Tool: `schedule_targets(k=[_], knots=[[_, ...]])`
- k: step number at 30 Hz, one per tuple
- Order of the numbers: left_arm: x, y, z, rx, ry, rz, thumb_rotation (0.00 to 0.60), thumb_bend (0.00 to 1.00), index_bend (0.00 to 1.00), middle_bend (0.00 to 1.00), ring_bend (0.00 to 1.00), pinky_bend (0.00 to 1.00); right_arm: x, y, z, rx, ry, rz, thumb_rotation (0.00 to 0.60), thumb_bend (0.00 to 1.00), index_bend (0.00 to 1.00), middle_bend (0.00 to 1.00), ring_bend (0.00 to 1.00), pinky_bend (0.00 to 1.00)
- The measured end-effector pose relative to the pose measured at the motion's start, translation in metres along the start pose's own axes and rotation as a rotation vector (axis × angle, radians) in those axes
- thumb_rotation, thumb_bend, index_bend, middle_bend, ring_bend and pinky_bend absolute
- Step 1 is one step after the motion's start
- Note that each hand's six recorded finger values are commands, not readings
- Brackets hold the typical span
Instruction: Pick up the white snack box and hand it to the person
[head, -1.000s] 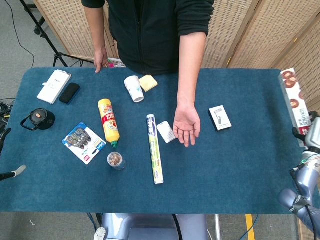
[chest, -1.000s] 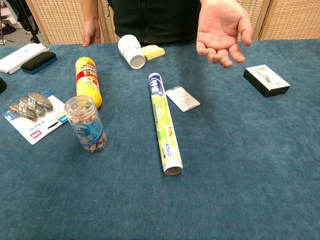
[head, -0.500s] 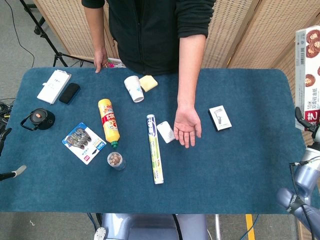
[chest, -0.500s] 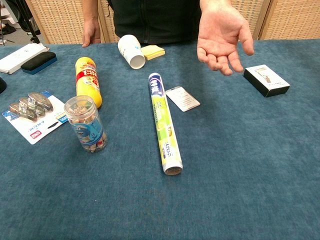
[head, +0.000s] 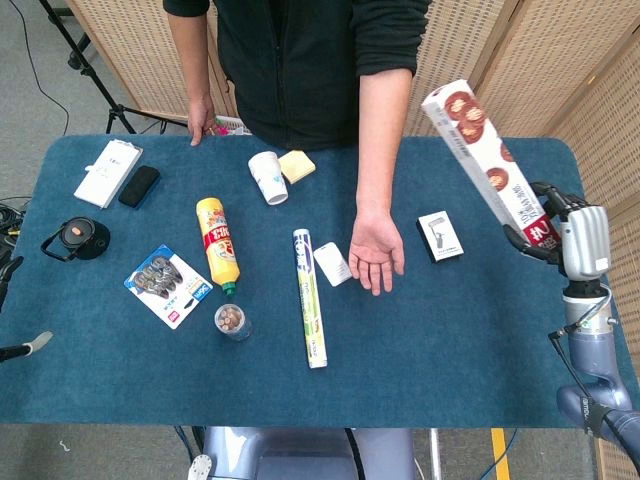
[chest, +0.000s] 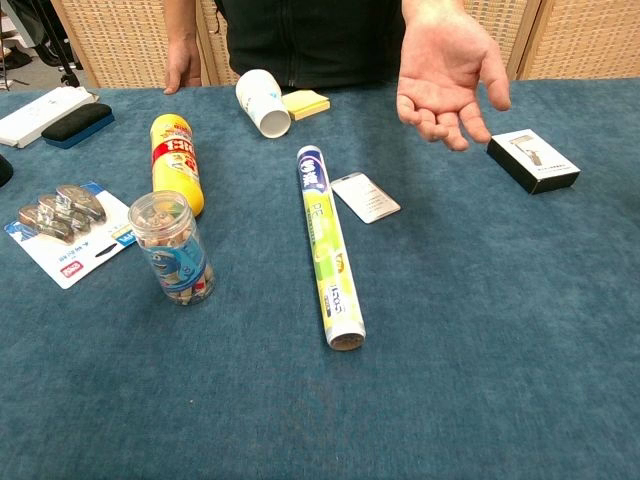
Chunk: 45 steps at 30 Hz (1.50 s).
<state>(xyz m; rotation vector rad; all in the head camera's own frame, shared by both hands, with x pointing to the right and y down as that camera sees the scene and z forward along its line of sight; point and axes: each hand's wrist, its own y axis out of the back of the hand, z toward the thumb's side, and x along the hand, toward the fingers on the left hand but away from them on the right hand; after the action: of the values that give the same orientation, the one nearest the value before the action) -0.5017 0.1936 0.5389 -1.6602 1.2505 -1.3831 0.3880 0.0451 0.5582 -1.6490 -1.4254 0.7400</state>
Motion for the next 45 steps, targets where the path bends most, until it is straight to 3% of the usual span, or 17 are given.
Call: schedule_targets(k=[7,18,25,28,30,32,33,35,36,45], knots=[[0.001,0.0,-0.001,0.001,0.005,-0.001,0.6,0.0,0.0,0.0,0.0,0.02,-0.007,-0.011,0.042,-0.06,0.092,0.087,0.6,0.82,0.63,0.68,0.69,0.6],[0.0,0.002,-0.002,-0.001,0.008,0.002,0.6,0.0,0.0,0.0,0.0,0.02,0.006,-0.056,0.1,0.052,0.219,0.372,0.6,0.77,0.63,0.68,0.69,0.6],[0.0,0.004,-0.003,-0.01,0.008,0.007,0.6,0.0,0.0,0.0,0.0,0.02,0.012,-0.076,0.12,0.141,0.263,0.433,0.6,0.72,0.63,0.68,0.69,0.6],[0.0,0.005,-0.004,-0.013,0.008,0.007,0.6,0.0,0.0,0.0,0.0,0.02,0.014,-0.082,0.122,0.164,0.254,0.434,0.6,0.64,0.61,0.65,0.69,0.6],[0.0,0.005,-0.005,-0.014,0.008,0.007,0.6,0.0,0.0,0.0,0.0,0.02,0.015,-0.085,0.122,0.181,0.246,0.434,0.6,0.39,0.47,0.53,0.61,0.59],[0.0,0.005,-0.004,-0.014,0.007,0.006,0.6,0.0,0.0,0.0,0.0,0.02,0.016,-0.087,0.121,0.196,0.237,0.438,0.6,0.11,0.25,0.32,0.39,0.49],[0.0,0.005,-0.004,-0.014,0.007,0.006,0.6,0.0,0.0,0.0,0.0,0.02,0.017,-0.089,0.12,0.205,0.23,0.447,0.6,0.02,0.13,0.19,0.23,0.39],[0.0,0.005,-0.004,-0.015,0.007,0.007,0.6,0.0,0.0,0.0,0.0,0.02,0.019,-0.091,0.118,0.21,0.21,0.469,0.6,0.0,0.02,0.04,0.06,0.28],[0.0,0.005,-0.004,-0.016,0.007,0.008,0.6,0.0,0.0,0.0,0.0,0.02,0.02,-0.092,0.117,0.212,0.199,0.478,0.6,0.0,0.0,0.01,0.02,0.24],[0.0,0.005,-0.004,-0.014,0.008,0.005,0.6,0.0,0.0,0.0,0.0,0.02,0.017,-0.076,0.108,0.212,0.11,0.484,0.6,0.0,0.0,0.0,0.0,0.17]])
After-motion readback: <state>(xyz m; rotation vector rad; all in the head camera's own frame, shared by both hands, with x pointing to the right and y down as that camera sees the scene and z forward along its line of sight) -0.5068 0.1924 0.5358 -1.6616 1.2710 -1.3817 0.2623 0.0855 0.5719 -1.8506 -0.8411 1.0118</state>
